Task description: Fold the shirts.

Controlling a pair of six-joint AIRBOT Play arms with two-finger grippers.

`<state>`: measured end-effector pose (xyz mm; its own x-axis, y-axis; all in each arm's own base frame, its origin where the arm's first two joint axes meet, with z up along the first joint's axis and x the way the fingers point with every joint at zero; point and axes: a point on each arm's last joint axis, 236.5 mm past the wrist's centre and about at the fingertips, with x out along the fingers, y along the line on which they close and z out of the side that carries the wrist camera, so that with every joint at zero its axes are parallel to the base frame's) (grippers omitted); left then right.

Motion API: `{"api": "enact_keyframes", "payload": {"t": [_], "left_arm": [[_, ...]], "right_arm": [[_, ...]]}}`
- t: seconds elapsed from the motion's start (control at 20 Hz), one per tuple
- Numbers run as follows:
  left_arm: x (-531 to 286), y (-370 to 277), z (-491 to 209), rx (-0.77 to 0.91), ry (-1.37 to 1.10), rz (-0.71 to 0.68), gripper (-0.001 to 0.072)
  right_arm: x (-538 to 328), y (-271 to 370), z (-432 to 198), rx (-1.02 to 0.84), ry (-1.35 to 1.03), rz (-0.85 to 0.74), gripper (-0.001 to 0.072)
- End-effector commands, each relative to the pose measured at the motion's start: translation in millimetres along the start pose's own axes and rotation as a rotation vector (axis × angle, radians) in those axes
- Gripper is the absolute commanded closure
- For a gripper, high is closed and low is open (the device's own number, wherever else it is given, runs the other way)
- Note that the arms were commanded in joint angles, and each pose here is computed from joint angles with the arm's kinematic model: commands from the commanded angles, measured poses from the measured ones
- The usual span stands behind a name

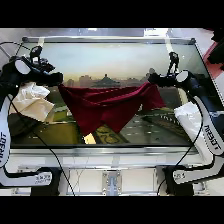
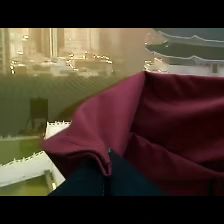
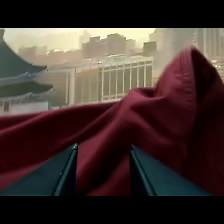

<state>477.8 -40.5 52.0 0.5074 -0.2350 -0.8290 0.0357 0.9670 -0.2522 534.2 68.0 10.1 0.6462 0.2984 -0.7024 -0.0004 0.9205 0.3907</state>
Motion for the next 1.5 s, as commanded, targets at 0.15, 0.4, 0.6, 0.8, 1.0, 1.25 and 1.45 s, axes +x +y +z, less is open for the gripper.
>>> {"api": "enact_keyframes", "payload": {"t": [0.15, 0.4, 0.6, 0.8, 1.0, 1.25, 1.45], "left_arm": [[25, 5, 5, -0.044, -0.038, -0.010, 0.0690], [25, -1, 5, -0.059, -0.035, -0.034, 0.0690], [25, -4, 1, -0.066, -0.017, -0.047, 0.0690], [25, -5, -3, -0.062, -0.003, -0.050, 0.0690], [25, -5, -2, -0.045, -0.005, -0.050, 0.0690], [25, -5, -2, -0.044, -0.004, -0.051, 0.0690], [25, -5, -2, -0.044, -0.005, -0.050, 0.0690]], "right_arm": [[-16, 3, 2, -0.096, 0.012, -0.003, 0.0321], [-55, 20, -84, -0.112, 0.322, 0.028, 0.0322], [-26, 39, -143, 0.044, 0.362, 0.095, 0.0322], [0, 46, -161, 0.137, 0.280, 0.094, 0.0299], [11, 42, -189, 0.192, 0.359, 0.084, 0.0149], [19, 36, -186, 0.202, 0.334, 0.066, 0.0152], [27, 32, -163, 0.238, 0.231, 0.055, 0.0178]]}}
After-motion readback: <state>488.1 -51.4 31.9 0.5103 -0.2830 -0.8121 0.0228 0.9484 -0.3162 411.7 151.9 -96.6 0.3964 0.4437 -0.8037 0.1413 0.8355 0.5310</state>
